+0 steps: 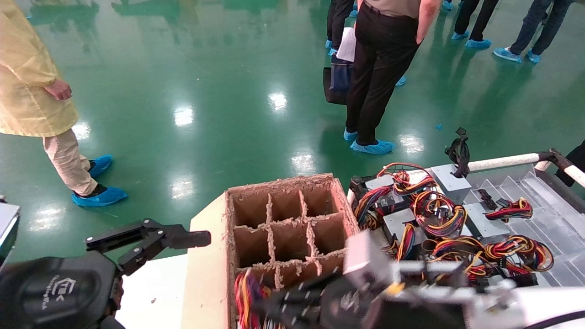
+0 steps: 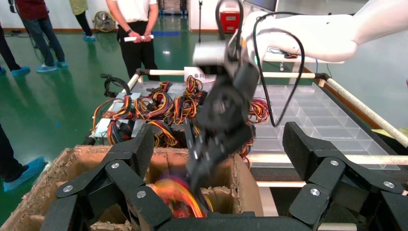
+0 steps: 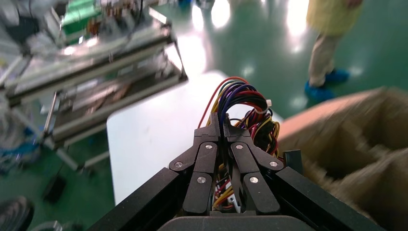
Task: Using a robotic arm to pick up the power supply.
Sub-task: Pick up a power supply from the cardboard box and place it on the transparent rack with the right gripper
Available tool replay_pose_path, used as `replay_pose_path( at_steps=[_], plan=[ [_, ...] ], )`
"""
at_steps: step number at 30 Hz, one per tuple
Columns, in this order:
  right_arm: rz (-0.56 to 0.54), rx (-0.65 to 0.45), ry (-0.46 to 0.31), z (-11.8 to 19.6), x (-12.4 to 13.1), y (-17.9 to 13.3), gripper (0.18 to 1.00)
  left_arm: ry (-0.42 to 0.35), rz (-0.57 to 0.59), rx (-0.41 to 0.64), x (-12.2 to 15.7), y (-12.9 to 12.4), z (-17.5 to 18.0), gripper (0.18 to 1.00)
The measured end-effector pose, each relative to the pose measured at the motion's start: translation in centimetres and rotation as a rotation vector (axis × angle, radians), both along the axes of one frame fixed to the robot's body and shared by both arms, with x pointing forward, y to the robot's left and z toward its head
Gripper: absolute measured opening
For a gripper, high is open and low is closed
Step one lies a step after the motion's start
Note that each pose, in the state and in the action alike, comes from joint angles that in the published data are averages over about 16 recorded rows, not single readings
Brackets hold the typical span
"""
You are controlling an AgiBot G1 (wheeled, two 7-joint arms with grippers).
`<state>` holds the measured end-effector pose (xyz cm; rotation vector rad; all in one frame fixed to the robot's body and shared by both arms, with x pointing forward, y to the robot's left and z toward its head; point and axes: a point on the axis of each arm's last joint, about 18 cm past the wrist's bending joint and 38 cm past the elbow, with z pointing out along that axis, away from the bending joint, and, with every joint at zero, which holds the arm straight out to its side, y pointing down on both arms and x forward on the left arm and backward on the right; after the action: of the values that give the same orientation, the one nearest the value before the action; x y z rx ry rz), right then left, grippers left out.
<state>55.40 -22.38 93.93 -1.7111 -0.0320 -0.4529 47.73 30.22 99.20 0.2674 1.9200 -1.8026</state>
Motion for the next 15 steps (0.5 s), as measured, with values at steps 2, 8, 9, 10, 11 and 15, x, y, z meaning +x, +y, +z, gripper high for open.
replay_pose_path(
  at_steps=[2,8,9,10,11,15],
  plan=[
    [0.005,0.039,-0.020,1.3,-0.4,-0.7,0.194,0.000,0.000,0.000,0.0,0.0,0.0,0.932],
    [0.018,0.145,-0.095,5.6,-1.8,-3.0,0.194,0.000,0.000,0.000,0.0,0.0,0.0,0.978],
    [0.019,0.158,-0.109,6.3,-2.0,-3.5,0.194,0.000,0.000,0.000,0.0,0.0,0.0,0.983],
    [0.019,0.169,-0.123,7.0,-2.3,-4.0,0.194,0.000,0.000,0.000,0.0,0.0,0.0,0.988],
    [0.019,0.179,-0.138,7.7,-2.5,-4.5,0.193,0.000,0.000,0.000,0.0,0.0,0.0,0.993],
    [0.007,0.201,-0.198,10.4,-3.5,-6.8,0.193,0.000,0.000,0.000,0.0,0.0,0.0,0.998]
  ],
)
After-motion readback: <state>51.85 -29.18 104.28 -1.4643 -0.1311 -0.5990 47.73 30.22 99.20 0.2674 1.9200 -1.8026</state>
